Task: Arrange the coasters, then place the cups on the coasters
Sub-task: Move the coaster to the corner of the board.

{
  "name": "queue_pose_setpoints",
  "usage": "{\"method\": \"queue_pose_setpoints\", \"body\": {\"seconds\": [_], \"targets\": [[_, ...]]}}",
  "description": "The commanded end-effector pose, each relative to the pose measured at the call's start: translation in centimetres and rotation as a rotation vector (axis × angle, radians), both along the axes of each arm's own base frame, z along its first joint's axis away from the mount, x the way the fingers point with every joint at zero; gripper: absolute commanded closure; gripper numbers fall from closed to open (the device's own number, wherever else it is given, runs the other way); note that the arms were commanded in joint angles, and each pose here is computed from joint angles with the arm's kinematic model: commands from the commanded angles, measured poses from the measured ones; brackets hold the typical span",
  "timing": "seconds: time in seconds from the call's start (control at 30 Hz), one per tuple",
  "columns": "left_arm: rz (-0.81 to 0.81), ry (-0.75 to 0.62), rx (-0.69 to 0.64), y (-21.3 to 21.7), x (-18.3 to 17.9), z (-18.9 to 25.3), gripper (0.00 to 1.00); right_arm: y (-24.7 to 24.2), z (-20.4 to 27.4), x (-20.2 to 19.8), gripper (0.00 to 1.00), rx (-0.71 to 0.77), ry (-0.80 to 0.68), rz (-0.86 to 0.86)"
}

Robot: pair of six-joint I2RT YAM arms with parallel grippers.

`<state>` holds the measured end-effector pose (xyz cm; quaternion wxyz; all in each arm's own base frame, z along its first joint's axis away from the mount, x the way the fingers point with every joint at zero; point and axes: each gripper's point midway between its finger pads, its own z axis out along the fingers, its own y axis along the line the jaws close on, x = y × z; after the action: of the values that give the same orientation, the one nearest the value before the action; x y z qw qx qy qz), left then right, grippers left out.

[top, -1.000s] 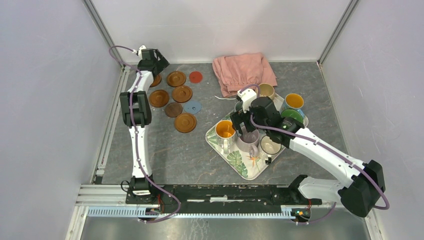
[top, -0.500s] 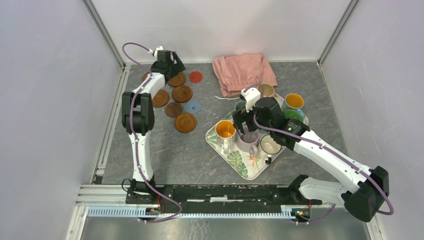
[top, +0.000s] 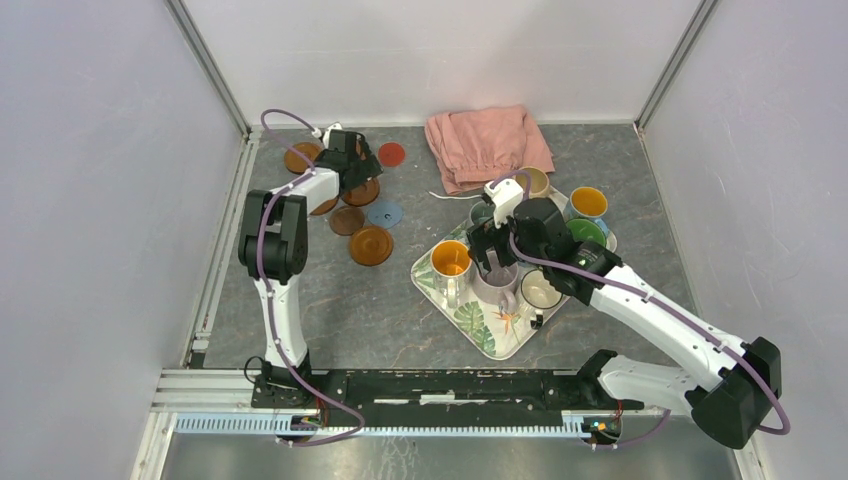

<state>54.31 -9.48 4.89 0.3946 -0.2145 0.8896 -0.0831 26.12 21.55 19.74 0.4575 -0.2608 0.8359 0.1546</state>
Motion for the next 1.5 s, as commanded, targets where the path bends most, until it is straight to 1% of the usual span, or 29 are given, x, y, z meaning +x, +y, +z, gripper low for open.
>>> {"method": "queue_pose_setpoints", "body": {"seconds": [0.0, 0.33, 0.57, 0.77, 0.93, 1.2, 1.47], "targets": [[-0.077, -0.093, -0.006, -2.9, 0.8, 3.2, 0.0, 0.4, 1.4, 0.3, 0.02, 0.048, -0.043, 0.007], [-0.169, -0.058, 0.002, -7.0, -1.0, 2.3, 0.0, 0.1, 1.4, 0.2, 0.02, 0.042, -0.044, 0.0], [-0.216, -0.03, -0.028, -9.9, -2.4, 1.2, 0.0, -0.1, 1.1, 0.1, 0.02, 0.044, -0.042, -0.011], [-0.245, -0.022, -0.059, -11.4, -3.4, 0.5, 0.0, -0.3, 1.0, 0.0, 0.02, 0.043, -0.042, -0.016], [-0.275, -0.022, -0.086, -12.8, -3.2, 0.3, 0.0, -0.6, 1.1, 0.0, 0.02, 0.04, -0.043, -0.025], [-0.298, -0.016, -0.095, -14.9, -4.1, 0.3, 0.0, -0.6, 1.1, -0.1, 0.02, 0.045, -0.043, -0.03], [-0.303, -0.019, -0.098, -15.4, -4.6, 0.8, 0.0, -0.5, 1.1, -0.1, 0.02, 0.044, -0.041, -0.025]]}}
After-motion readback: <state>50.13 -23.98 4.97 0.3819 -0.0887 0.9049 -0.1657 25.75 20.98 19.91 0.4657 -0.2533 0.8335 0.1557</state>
